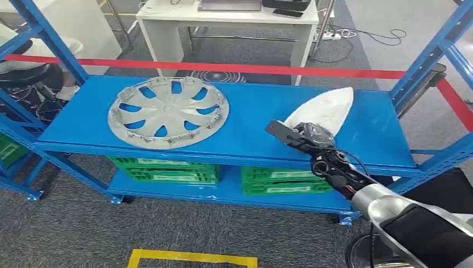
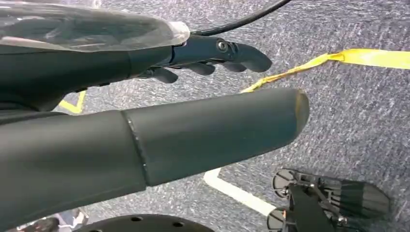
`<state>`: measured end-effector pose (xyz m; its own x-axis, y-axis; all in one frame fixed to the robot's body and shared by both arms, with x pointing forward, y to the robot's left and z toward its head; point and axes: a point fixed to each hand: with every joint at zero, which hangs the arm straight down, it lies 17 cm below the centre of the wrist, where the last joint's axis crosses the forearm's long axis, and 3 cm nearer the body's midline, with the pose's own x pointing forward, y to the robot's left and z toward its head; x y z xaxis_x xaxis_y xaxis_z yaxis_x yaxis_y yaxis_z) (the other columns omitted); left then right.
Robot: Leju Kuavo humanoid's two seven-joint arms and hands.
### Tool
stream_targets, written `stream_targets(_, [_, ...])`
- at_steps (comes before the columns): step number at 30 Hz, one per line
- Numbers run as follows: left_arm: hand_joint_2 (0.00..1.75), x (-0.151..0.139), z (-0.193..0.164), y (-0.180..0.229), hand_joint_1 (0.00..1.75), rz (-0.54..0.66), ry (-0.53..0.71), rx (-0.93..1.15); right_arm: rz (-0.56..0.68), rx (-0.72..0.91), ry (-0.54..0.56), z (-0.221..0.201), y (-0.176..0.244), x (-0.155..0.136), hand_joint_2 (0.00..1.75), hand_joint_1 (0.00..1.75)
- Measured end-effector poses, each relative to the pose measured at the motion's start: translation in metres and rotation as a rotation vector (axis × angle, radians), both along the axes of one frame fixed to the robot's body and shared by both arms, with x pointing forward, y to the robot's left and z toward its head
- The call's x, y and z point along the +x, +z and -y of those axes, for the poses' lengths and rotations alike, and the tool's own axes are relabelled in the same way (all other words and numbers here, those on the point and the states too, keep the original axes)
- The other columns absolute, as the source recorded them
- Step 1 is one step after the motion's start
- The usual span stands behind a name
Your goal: Take the parts from the cabinet and place them on the table.
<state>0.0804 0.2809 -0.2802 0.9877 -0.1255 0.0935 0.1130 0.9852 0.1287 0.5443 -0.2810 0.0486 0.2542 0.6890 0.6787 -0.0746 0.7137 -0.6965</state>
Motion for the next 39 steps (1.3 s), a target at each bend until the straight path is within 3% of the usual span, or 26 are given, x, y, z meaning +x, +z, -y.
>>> stream_targets(18, [0.00,0.003,0.002,0.000,0.00,0.014,0.013,-0.012,0.034,-0.015,0.027,-0.012,0.017,0.003,1.75,1.75])
stream_targets(19, [1.75,0.004,0.002,0.000,0.00,0.018,0.015,-0.013,0.037,-0.015,0.029,-0.013,0.018,0.004,1.75,1.75])
stream_targets(39, [1.75,0.017,-0.001,0.002,0.00,0.087,0.058,-0.012,0.065,-0.011,0.036,-0.016,0.028,0.005,1.75,1.75])
